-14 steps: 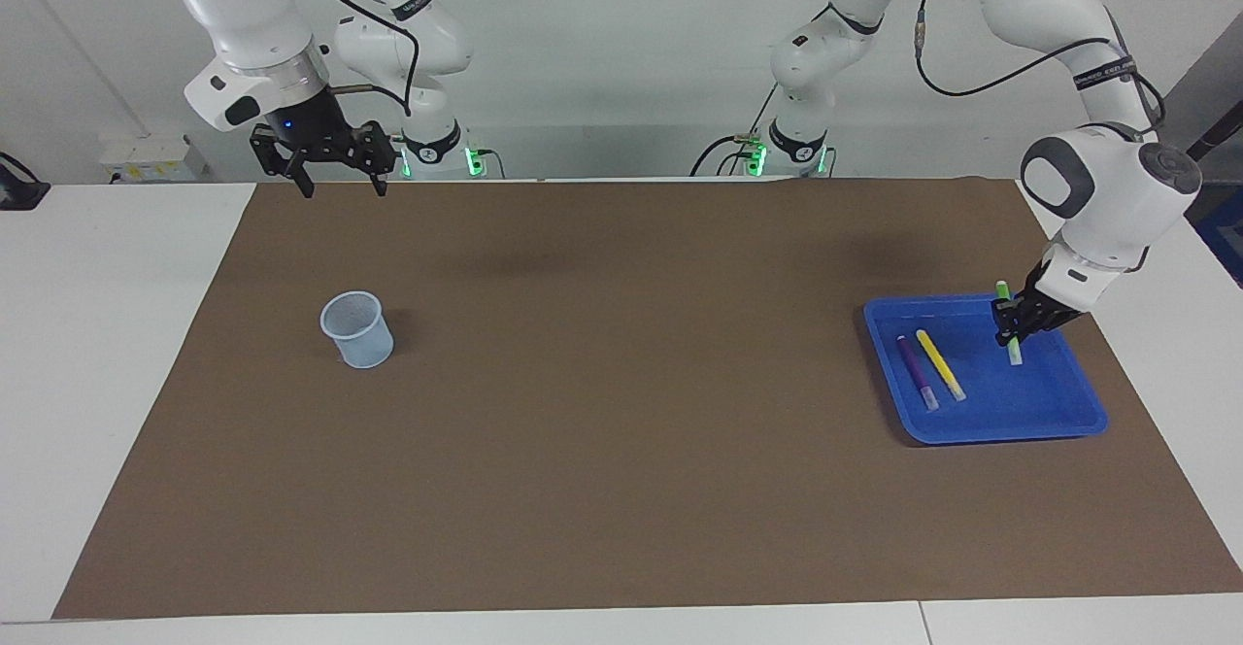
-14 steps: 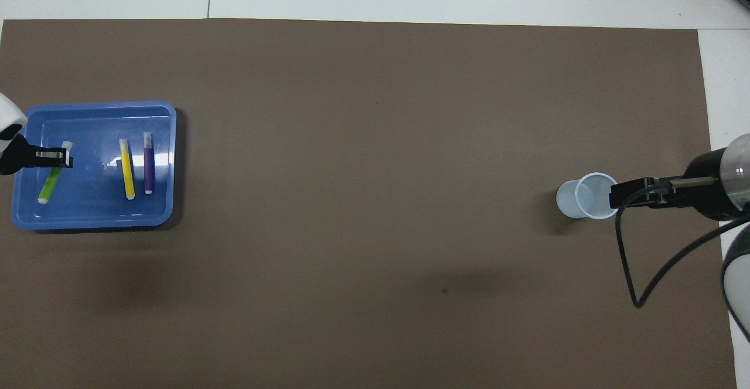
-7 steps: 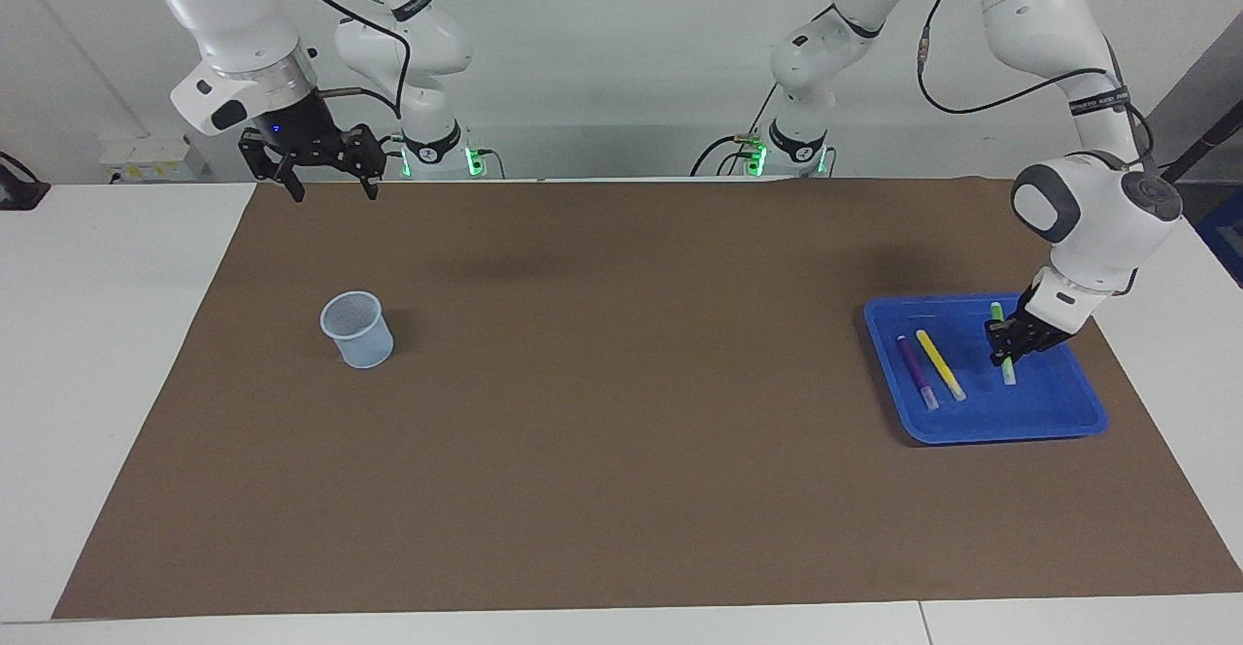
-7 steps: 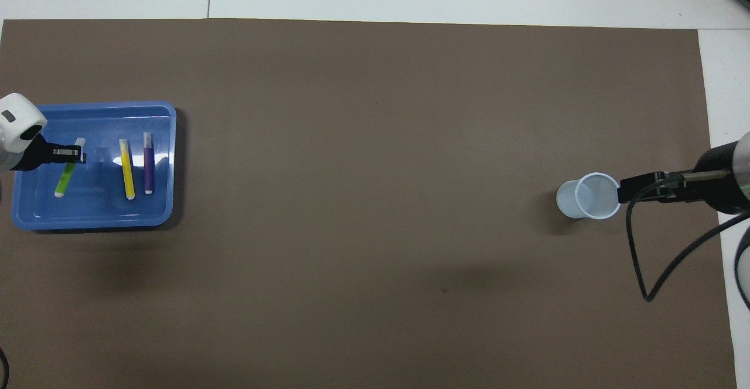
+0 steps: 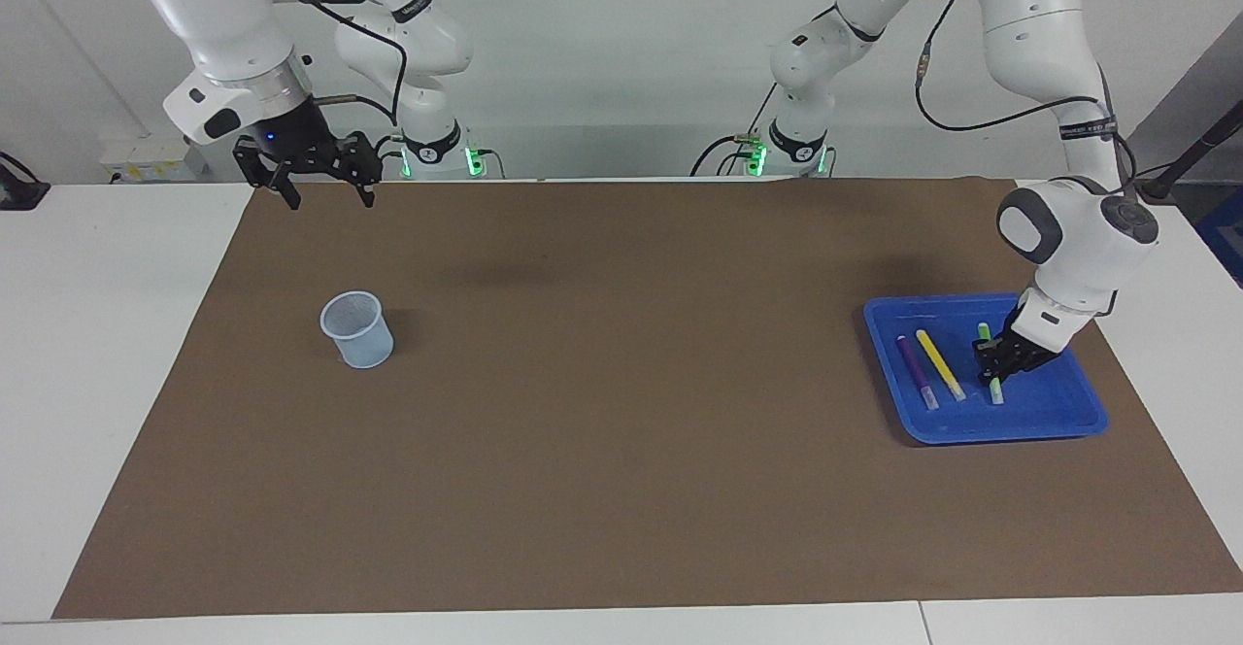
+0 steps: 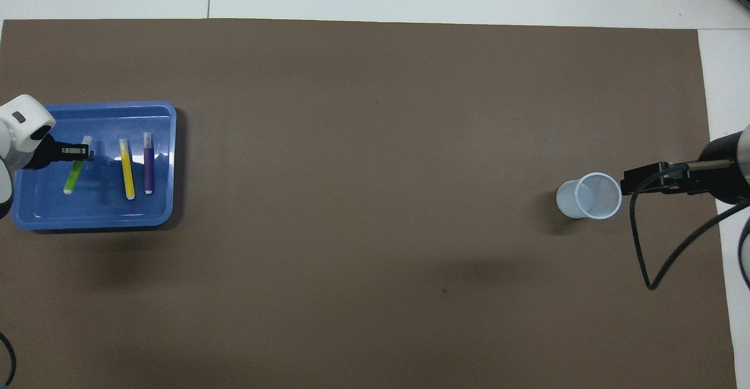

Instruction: Right arm passes pens to left for tray arrangement

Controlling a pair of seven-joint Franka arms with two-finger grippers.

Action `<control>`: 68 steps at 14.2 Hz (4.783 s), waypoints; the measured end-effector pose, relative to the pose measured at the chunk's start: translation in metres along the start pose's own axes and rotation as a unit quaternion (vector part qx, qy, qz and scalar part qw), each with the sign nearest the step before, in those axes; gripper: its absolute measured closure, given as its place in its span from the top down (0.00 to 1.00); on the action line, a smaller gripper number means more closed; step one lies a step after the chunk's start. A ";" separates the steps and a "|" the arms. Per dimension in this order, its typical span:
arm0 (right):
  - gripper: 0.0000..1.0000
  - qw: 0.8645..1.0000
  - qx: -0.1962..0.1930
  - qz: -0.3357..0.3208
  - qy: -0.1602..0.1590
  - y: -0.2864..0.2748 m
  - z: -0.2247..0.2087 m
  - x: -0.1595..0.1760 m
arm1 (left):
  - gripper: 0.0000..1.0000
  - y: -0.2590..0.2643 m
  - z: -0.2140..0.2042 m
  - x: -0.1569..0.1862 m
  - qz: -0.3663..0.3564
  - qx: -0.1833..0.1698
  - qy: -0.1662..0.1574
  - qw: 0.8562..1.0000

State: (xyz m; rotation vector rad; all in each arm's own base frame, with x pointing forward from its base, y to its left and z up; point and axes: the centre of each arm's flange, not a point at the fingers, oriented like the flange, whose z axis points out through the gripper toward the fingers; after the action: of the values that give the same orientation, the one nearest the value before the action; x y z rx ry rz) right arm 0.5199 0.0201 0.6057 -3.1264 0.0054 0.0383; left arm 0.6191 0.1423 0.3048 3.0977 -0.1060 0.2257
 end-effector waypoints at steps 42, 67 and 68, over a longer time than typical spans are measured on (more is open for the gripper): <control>1.00 1.000 0.001 -0.009 -0.008 -0.008 -0.014 -0.004 | 0.70 0.000 -0.005 0.002 0.007 0.015 0.005 1.000; 1.00 1.000 0.001 -0.009 -0.007 -0.008 -0.015 -0.004 | 0.91 0.059 -0.206 0.007 0.035 0.070 -0.020 0.997; 1.00 1.000 0.001 -0.009 -0.007 -0.008 -0.015 -0.004 | 0.91 0.071 -0.211 0.007 0.034 0.071 -0.020 0.997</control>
State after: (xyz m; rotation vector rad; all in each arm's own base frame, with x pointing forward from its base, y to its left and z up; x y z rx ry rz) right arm 0.5159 0.0280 0.6212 -3.1242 -0.0219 0.0594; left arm 0.5908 0.0792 0.5170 3.2435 -0.2071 0.1802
